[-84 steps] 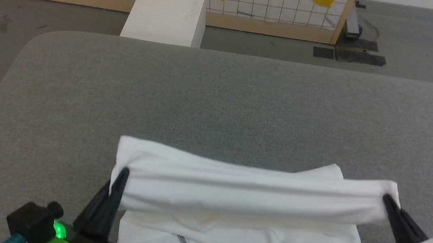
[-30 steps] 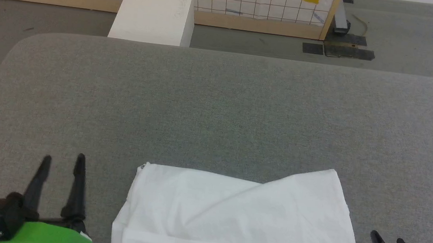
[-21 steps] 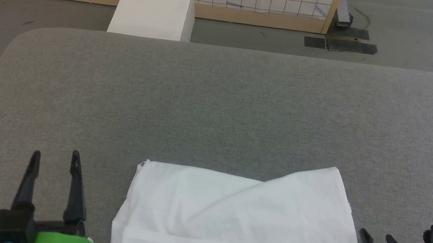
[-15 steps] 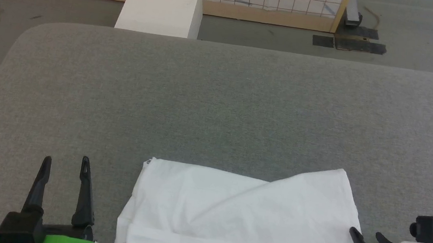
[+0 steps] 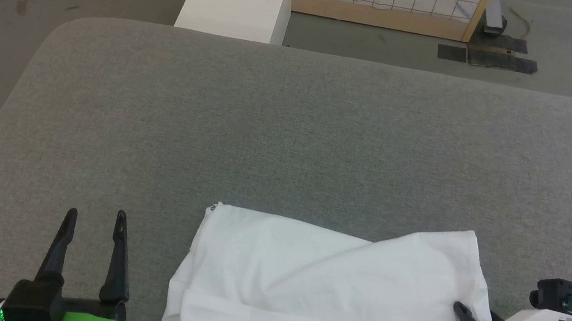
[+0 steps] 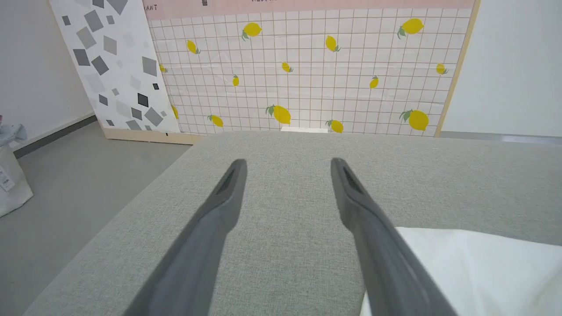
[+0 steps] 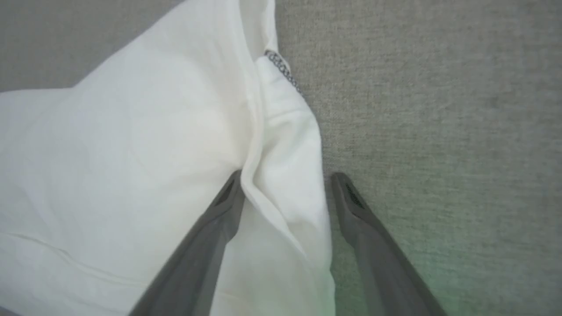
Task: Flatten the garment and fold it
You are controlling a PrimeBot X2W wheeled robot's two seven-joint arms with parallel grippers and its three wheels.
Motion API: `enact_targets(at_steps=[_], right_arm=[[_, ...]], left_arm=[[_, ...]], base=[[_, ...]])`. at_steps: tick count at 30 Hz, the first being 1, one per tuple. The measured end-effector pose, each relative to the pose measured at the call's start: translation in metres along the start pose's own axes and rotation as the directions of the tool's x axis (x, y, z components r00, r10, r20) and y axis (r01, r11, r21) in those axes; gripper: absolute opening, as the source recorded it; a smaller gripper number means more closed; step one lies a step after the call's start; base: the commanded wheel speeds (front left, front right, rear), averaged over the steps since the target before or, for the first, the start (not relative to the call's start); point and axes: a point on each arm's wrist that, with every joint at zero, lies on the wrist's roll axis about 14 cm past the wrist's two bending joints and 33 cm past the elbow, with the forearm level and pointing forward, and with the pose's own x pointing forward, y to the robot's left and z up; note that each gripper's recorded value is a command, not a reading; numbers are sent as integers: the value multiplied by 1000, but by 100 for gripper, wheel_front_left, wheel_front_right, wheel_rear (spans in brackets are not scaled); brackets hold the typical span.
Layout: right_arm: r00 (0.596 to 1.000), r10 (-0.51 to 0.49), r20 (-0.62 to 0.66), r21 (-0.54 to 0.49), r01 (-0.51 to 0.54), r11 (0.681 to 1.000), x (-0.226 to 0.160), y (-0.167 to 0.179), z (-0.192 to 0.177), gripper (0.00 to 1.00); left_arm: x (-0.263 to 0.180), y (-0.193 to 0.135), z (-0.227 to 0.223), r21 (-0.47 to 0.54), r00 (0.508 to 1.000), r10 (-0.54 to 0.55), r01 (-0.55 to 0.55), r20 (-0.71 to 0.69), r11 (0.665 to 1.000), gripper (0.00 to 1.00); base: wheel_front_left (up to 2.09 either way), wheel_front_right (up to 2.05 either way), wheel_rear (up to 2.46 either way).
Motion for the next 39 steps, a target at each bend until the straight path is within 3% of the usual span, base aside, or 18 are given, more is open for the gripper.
enact_targets(at_steps=[1, 3, 9, 15, 23, 31, 34, 39], right_arm=[[1000, 6, 1, 8, -6, 1000, 1, 1, 0, 41], [1000, 11, 5, 12, -11, 1000, 3, 3, 1, 0], [999, 27, 36, 17, -27, 999, 5, 9, 3, 0], [995, -24, 99, 16, 22, 1000, -3, -9, 22, 0], [955, -205, 216, 16, 206, 978, -38, -82, 74, 0], [879, -397, 266, 38, 402, 915, -83, -151, 95, 0], [883, -389, 263, 43, 392, 919, -83, -146, 93, 0], [929, -269, 253, 13, 275, 961, -70, -101, 84, 0]], left_arm=[[0, 0, 0, -1, 1000, 0, 0, 0, 1000, 100], [-1, 1, 0, 0, 1000, -2, 2, 1, 1000, 100], [-2, 3, 3, -1, 1000, -2, 2, 12, 1000, 100], [-2, -2, 5, -16, 1000, -20, 20, 22, 1000, 100], [2, -15, 2, -39, 998, -56, 57, 16, 998, 100], [4, -18, 0, -21, 998, -68, 68, 15, 997, 100], [4, -18, 0, -18, 998, -67, 67, 17, 998, 100], [5, -23, -1, -31, 997, -77, 78, 15, 996, 100]], base=[[0, 0, 0], [0, 0, 0], [0, 0, 0], [0, 0, 0], [0, 0, 0], [0, 0, 0], [0, 0, 0], [0, 0, 0]])
